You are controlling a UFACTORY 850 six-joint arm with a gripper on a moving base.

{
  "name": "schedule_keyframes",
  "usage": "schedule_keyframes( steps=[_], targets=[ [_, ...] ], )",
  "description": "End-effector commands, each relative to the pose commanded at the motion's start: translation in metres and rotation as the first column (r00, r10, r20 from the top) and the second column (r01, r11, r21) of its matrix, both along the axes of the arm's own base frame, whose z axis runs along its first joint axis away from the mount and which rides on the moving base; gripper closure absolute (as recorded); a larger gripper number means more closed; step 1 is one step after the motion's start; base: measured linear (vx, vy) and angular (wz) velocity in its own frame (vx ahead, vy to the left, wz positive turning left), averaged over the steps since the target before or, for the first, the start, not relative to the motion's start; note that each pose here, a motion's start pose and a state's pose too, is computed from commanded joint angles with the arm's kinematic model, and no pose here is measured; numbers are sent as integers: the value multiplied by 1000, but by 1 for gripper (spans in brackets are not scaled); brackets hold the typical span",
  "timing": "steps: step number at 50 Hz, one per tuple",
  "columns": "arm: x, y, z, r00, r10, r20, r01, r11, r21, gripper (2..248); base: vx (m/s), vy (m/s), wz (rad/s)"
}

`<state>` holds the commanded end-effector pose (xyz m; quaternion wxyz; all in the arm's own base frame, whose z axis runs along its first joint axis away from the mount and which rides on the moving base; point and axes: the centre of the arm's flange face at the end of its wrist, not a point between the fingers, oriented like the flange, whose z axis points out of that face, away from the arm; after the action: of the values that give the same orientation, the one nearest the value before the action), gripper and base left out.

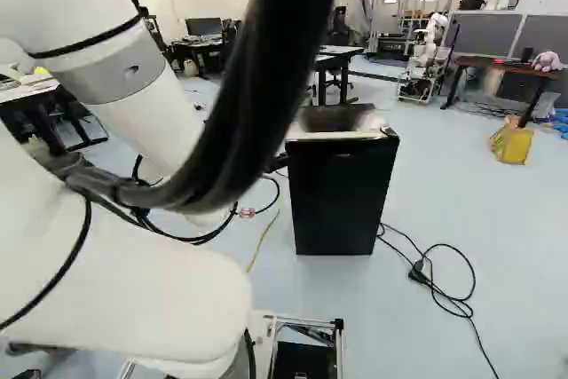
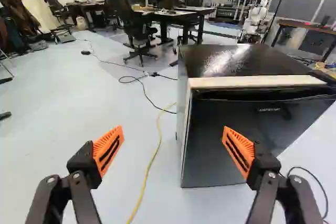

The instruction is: Grab a drink from the fridge

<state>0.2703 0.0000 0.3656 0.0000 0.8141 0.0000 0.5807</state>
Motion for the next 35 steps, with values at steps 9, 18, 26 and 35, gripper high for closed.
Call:
schedule_keyframes(
  steps=[9,18,26,35],
  targets=[
    [0,0,0,1000,0,0,0,1000,0,3,0,0,0],
    [0,0,0,1000,0,0,0,1000,0,3,0,0,0],
    [0,0,0,1000,0,0,0,1000,0,3,0,0,0],
    [0,0,0,1000,0,0,0,1000,0,3,0,0,0]
  ],
)
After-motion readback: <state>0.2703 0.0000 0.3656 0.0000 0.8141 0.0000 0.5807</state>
